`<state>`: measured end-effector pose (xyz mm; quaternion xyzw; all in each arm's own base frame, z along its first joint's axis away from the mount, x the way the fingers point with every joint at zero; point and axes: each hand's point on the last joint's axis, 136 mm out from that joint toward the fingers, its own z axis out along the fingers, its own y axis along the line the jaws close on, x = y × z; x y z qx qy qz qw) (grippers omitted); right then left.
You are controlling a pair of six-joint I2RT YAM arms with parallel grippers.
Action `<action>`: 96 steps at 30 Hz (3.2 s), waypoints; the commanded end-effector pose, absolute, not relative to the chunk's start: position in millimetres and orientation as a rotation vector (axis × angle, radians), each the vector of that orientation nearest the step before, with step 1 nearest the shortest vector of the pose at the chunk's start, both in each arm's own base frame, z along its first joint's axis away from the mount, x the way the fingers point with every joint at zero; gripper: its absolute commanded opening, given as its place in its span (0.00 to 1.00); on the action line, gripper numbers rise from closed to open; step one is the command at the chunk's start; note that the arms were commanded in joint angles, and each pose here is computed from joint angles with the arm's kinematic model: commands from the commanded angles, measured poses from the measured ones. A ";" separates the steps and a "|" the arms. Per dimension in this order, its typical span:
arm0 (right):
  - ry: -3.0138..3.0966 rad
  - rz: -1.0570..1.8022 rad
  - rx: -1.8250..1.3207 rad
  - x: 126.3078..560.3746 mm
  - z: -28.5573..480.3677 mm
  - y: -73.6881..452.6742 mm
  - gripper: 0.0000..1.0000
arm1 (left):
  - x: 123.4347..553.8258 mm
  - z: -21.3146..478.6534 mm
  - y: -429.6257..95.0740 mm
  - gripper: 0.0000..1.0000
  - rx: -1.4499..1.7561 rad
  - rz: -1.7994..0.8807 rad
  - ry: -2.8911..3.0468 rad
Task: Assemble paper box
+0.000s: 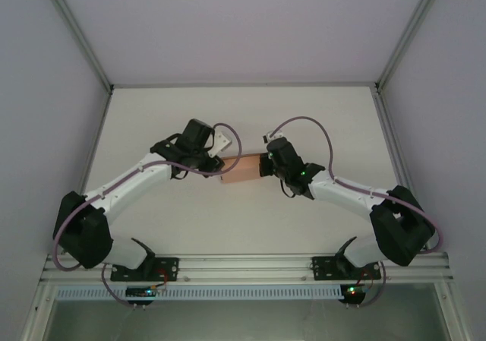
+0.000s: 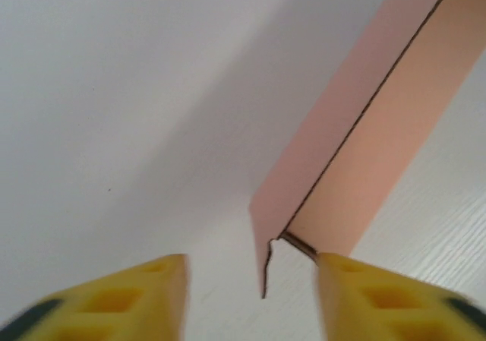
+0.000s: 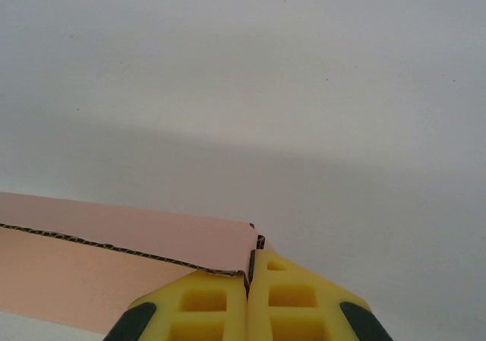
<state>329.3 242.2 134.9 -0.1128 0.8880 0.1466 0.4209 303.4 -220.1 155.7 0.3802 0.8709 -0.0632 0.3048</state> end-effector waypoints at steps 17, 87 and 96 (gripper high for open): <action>2.438 0.249 -0.341 297.7 89.8 232.3 0.00 | 308.3 151.6 -241.2 0.00 0.611 -0.392 2.557; 2.485 0.140 -0.362 278.9 70.2 236.1 0.00 | 295.8 126.6 -252.2 0.00 0.152 -0.329 2.842; 2.476 0.150 -0.362 279.5 68.2 237.0 0.00 | 300.1 108.1 -246.2 0.00 0.201 -0.190 2.796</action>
